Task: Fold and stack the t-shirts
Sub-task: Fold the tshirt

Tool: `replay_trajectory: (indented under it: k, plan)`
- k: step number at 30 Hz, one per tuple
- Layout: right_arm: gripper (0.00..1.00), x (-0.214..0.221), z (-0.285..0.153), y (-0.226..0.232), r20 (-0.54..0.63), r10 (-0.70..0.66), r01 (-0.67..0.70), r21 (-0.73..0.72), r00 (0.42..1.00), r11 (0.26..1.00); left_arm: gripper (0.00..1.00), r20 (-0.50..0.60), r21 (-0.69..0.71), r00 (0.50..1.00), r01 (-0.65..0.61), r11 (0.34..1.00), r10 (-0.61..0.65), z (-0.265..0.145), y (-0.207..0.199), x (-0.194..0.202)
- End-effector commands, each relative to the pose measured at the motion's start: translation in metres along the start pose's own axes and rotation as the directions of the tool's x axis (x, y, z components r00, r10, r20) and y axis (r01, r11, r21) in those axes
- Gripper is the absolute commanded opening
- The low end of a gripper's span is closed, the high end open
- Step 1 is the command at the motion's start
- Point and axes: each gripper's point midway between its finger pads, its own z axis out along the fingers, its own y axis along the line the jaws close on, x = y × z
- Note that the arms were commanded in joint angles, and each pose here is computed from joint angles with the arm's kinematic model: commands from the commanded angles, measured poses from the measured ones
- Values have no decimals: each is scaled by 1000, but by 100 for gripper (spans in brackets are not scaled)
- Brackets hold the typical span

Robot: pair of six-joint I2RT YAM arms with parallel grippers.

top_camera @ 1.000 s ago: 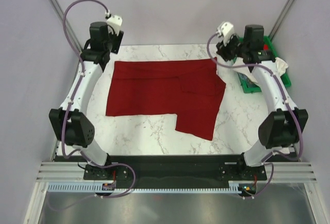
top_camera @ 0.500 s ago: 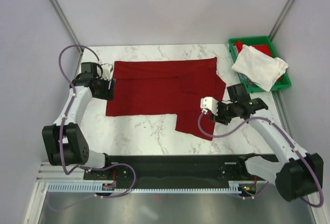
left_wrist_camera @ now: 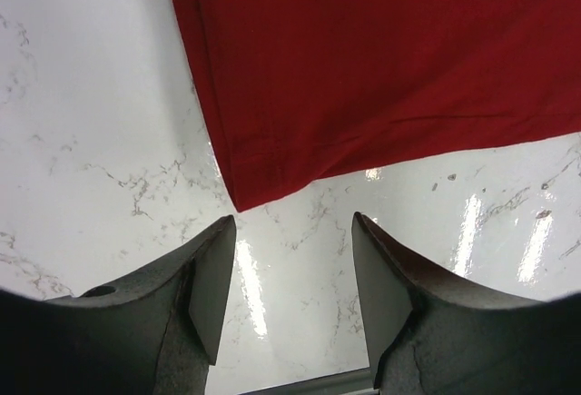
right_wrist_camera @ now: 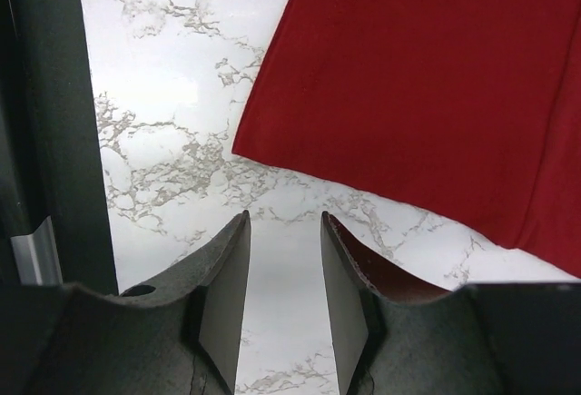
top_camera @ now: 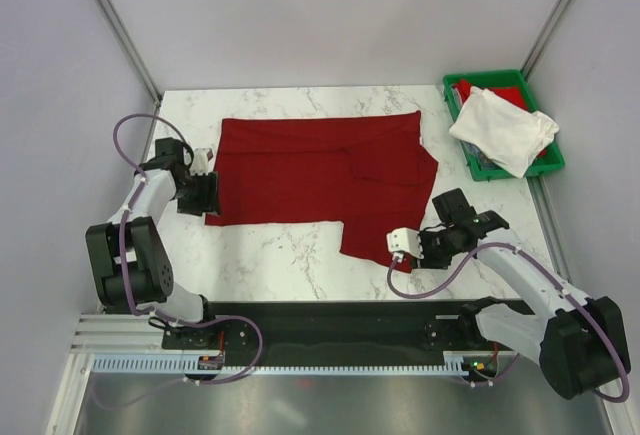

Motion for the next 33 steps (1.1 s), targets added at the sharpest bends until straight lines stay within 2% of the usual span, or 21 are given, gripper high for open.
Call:
replay_trajectory:
  k: [1, 12, 33]
  plan:
    - [45, -9, 3, -9, 31, -60, 60, 8, 998, 998, 61, 31, 11, 999, 38, 999, -38, 2, -1, -8]
    - [44, -18, 28, 5, 54, -69, 75, -105, 996, 992, 60, 17, -30, 999, 52, 998, -52, 6, 11, -6]
    - [42, -7, 50, 11, 1, -93, 92, -179, 996, 980, 63, -28, -45, 997, 68, 997, -69, 20, 21, -7]
